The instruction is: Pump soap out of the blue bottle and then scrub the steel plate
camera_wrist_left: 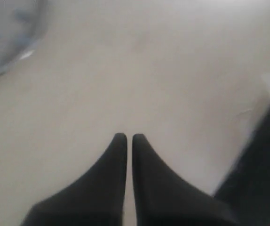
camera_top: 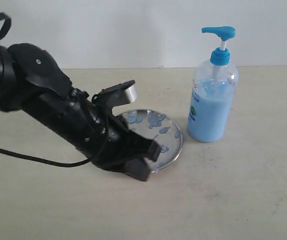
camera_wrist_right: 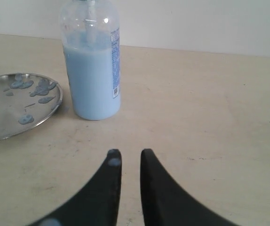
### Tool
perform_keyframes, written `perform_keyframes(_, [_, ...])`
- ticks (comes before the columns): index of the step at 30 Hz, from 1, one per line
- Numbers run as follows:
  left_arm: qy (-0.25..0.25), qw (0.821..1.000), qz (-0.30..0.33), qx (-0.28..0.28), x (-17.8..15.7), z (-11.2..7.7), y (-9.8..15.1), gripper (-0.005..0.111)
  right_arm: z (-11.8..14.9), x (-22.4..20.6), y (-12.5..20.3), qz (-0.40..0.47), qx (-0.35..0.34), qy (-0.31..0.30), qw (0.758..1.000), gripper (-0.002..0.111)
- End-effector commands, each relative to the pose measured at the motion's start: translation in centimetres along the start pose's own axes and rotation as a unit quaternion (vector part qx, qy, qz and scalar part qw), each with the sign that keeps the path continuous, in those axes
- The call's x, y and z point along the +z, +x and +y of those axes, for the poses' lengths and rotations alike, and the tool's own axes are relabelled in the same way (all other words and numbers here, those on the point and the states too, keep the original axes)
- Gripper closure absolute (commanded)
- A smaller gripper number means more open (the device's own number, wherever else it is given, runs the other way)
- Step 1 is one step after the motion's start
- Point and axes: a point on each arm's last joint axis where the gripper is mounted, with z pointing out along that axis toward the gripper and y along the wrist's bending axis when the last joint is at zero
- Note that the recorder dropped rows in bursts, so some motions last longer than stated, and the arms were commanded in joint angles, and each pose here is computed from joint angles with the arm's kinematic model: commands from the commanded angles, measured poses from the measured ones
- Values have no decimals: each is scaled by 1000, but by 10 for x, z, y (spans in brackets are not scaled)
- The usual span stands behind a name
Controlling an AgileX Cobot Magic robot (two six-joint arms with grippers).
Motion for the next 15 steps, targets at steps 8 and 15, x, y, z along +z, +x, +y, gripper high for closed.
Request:
perform_keyframes(8, [-251,962,28,106,23,42,-102,102,0,-1,-1,-5,-2,1,1000,103])
perform_keyframes(15, [-248,921,229,193,24,48,-89,102,0,-1,-1,-5,-2,1,1000,103])
